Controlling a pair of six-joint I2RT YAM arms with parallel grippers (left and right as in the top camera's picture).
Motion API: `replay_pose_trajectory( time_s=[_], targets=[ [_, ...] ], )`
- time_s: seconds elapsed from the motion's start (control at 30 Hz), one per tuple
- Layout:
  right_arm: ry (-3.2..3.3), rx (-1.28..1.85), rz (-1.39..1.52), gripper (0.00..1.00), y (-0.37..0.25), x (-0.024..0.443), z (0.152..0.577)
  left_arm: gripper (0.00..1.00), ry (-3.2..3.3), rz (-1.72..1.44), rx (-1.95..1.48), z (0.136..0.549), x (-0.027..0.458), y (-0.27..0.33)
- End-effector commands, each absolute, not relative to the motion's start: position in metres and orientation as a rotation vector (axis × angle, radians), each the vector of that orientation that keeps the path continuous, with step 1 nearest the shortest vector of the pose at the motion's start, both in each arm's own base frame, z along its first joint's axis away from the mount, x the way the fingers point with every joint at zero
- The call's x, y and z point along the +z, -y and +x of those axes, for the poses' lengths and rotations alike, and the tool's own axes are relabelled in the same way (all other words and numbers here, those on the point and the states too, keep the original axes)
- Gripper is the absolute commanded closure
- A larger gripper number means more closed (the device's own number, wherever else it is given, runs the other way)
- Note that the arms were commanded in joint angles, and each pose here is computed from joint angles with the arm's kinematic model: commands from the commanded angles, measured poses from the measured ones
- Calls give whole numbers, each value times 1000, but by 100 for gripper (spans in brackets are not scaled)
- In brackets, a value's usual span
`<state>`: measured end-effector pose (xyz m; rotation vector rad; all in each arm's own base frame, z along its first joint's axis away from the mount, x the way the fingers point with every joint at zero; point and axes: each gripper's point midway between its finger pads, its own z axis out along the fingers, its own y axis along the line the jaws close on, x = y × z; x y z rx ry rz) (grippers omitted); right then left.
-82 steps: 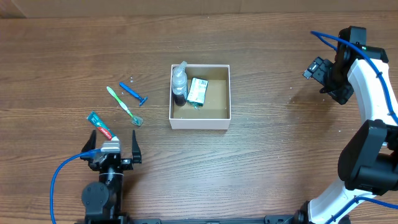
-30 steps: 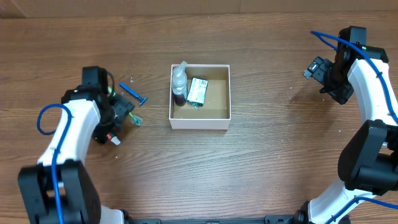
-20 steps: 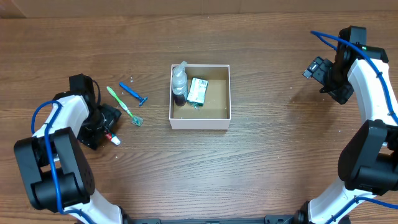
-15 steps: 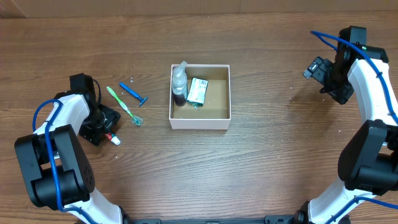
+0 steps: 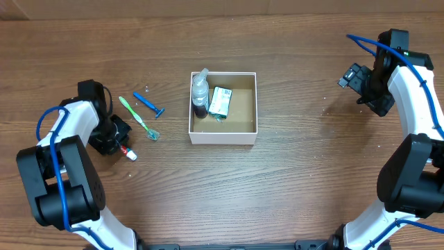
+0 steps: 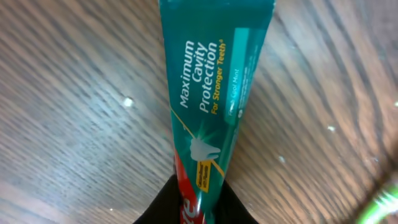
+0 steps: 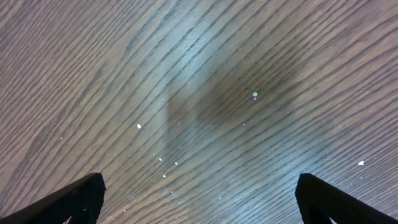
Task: Pack container
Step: 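Reach the left gripper to the toothpaste tube and grasp it, then carry the toothpaste with the left gripper into the box and release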
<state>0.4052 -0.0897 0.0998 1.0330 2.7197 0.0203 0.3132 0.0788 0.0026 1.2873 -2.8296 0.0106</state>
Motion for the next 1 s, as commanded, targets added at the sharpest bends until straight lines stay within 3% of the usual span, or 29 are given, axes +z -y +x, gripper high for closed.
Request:
replay_pose_trajectory(
  time_s=[0.0,0.23,0.43,0.53,0.7,0.83,0.97],
  targets=[
    [-2691,15,1022,0,92,108,412,86,2931,1150,118,345,43,-77],
    [-2691,14,1022,0,92,108,412,85,3197,729,206,387,161,-52],
    [-2691,14,1022,0,92,108,412,88,3453,-241,467,419,230,81],
    [-2691,14,1022,0,92,108,412,86,3443,-772,452,415,239,147],
    [-2691,14,1022,0,92,108,412,81,3321,-1597,22,405,248,229],
    [-2691,14,1022,0,92,108,412,80,3022,-2125,-290,393,251,259],
    [-2691,14,1022,0,92,108,412,90,2694,-2353,-373,379,235,253]
  ],
)
